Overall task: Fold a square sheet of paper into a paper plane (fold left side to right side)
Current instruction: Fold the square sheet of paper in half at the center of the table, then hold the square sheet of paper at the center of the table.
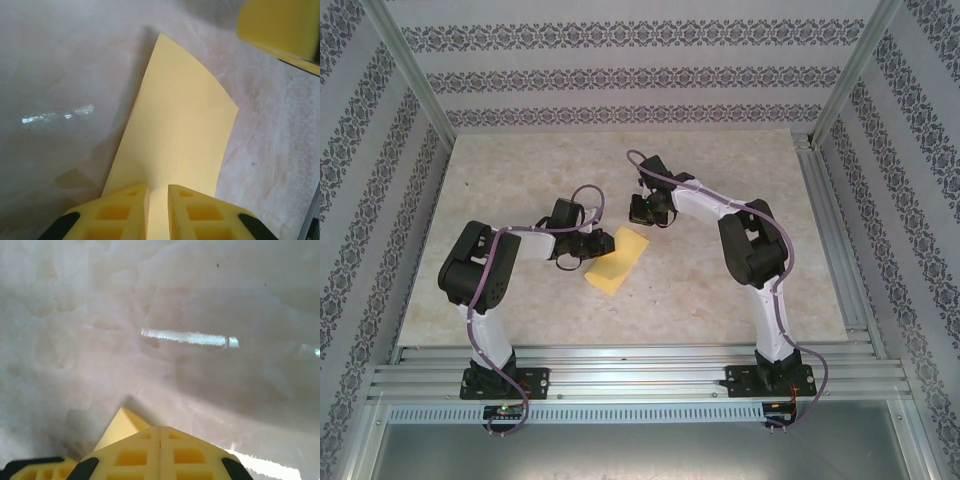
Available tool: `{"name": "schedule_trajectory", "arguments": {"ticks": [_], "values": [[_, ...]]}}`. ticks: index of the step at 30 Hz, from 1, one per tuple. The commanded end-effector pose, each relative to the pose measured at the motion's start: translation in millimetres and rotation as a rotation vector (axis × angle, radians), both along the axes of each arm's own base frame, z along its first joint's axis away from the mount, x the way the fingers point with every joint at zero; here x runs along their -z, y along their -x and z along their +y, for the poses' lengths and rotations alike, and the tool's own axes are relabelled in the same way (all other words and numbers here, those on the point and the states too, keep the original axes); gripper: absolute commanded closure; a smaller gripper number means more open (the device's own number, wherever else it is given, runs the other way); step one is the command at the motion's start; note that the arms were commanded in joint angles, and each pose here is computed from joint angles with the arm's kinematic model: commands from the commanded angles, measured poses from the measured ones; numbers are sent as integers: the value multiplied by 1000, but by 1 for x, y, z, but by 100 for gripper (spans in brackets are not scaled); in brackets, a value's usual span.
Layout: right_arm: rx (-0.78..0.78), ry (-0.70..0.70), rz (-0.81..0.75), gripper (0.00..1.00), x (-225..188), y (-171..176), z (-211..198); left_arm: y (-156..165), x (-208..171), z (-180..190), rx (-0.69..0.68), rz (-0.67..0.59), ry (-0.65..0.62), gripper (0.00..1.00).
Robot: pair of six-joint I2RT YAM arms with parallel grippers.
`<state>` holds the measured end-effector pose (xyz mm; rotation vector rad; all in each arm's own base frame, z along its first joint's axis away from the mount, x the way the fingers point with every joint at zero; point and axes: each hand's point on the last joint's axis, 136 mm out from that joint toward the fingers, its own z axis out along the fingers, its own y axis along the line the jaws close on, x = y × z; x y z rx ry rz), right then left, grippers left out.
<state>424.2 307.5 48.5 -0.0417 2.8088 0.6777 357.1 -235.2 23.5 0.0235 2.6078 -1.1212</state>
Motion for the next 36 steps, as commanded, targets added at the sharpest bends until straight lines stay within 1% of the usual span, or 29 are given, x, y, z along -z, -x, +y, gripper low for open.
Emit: {"name": "schedule_trajectory", "arguments": {"ticks": [1, 3, 6, 8, 17, 23, 30, 36], "values": [[-38, -76, -35, 96, -21, 15, 22, 40, 49, 25, -29, 182, -146, 81], [-55, -119, -11, 96, -17, 27, 35, 39, 49, 25, -28, 181, -145, 81], [-76, -135, 34, 96, -4, 38, 48, 39, 49, 25, -29, 181, -145, 81], [-64, -131, 56, 96, 8, 39, 49, 39, 48, 25, -29, 179, -145, 81], [-43, -30, 104, 96, 47, 42, 32, 40, 48, 26, -28, 178, -146, 81], [-24, 36, 138, 96, 65, 47, 10, 40, 47, 25, -25, 178, -146, 81], [-38, 93, 165, 96, 79, 55, 0, 52, 39, 26, -3, 181, -135, 70], [-39, 120, 180, 97, 87, 59, -5, 68, 35, 30, 14, 192, -134, 68]]}}
